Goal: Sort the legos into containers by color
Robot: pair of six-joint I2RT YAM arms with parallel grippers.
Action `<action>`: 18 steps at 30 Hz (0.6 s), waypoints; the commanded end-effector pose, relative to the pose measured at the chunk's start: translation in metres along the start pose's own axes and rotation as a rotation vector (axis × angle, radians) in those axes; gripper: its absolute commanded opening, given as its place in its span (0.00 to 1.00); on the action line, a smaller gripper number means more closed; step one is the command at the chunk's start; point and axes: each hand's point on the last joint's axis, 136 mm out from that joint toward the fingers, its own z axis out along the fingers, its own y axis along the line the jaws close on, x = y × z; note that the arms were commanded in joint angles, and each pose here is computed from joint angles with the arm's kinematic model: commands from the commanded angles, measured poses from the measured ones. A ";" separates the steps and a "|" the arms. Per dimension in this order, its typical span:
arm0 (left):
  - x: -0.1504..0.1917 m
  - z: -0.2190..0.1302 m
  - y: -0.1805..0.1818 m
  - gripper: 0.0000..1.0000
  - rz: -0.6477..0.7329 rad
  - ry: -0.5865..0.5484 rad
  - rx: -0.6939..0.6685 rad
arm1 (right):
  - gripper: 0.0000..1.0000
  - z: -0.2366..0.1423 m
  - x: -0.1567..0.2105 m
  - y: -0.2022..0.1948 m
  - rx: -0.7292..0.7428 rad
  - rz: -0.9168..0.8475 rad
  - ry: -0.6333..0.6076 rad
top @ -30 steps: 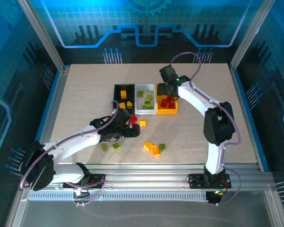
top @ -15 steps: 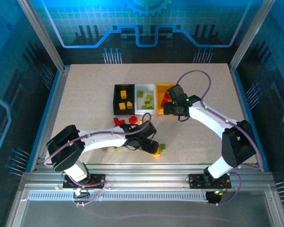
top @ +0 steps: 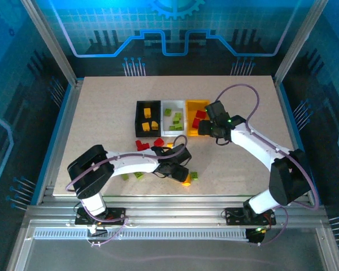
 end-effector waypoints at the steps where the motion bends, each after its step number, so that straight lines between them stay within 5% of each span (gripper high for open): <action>1: -0.010 0.000 0.010 0.66 -0.010 -0.010 -0.027 | 0.78 -0.005 -0.003 -0.005 -0.008 0.039 -0.021; 12: -0.015 -0.008 0.015 0.36 -0.046 -0.022 -0.019 | 0.78 -0.006 -0.003 -0.007 -0.004 0.047 -0.024; 18: -0.049 -0.058 0.046 0.30 -0.214 -0.169 0.020 | 0.78 -0.009 -0.003 -0.006 -0.014 0.051 -0.026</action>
